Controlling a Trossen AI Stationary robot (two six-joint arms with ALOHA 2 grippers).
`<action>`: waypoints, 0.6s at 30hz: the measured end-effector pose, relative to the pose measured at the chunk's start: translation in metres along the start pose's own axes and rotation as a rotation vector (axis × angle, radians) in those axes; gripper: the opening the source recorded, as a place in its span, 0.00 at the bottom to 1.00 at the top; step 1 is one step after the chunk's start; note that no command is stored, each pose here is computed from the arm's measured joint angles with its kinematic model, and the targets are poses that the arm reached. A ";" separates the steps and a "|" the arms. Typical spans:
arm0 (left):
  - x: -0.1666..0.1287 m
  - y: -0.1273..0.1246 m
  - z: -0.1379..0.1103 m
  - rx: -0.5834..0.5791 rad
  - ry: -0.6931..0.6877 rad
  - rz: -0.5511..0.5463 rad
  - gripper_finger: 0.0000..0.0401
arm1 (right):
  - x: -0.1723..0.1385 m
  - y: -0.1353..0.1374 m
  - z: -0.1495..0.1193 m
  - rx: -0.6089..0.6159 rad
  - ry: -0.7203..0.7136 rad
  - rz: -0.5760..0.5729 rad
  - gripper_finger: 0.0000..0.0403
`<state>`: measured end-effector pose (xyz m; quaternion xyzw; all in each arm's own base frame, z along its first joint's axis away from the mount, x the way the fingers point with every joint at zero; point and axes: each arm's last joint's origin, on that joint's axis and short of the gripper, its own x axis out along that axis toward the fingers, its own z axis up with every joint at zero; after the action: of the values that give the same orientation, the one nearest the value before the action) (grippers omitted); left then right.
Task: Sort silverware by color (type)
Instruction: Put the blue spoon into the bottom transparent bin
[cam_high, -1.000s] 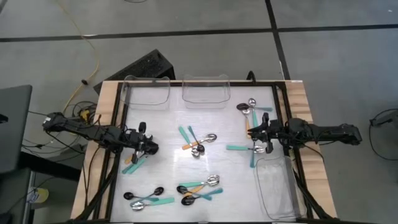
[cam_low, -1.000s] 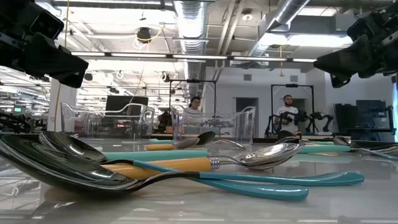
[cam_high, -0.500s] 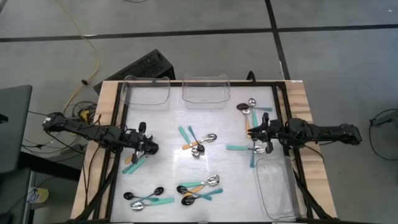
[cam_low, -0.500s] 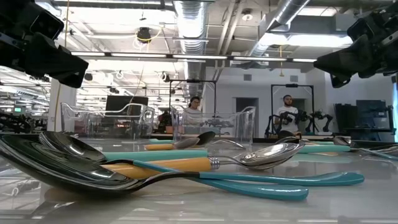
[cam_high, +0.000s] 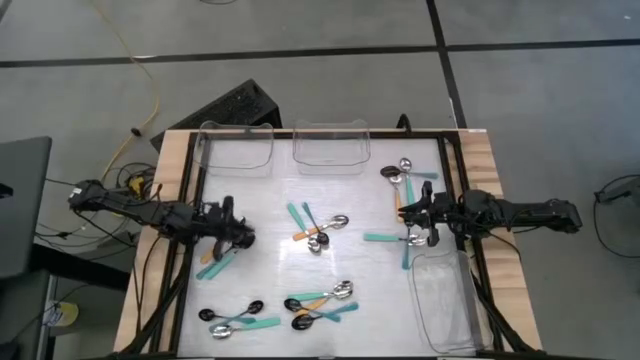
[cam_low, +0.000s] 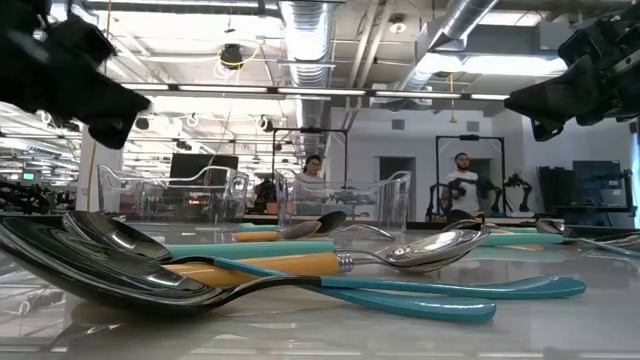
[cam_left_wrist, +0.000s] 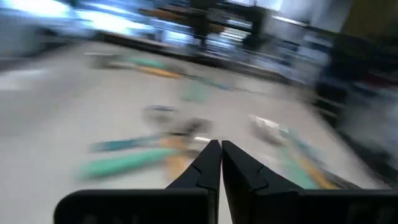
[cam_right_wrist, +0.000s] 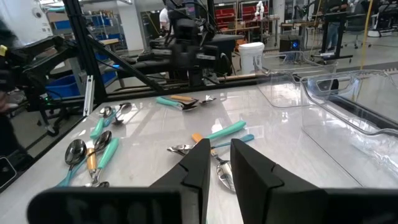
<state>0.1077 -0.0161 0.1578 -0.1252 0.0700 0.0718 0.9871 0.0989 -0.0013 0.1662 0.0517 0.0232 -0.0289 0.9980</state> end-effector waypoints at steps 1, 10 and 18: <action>0.000 0.002 0.001 -0.027 -0.020 0.062 0.01 | 0.000 0.000 0.000 0.000 0.000 0.000 0.22; 0.001 0.000 0.002 -0.301 -0.027 0.024 0.01 | 0.000 0.000 0.000 0.000 0.000 0.000 0.22; -0.004 -0.010 0.031 -0.502 -0.255 -0.200 0.01 | 0.000 0.000 0.000 0.000 0.001 0.000 0.22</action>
<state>0.1087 -0.0183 0.1903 -0.3618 -0.0871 0.0046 0.9282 0.0989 -0.0012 0.1660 0.0517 0.0235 -0.0289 0.9980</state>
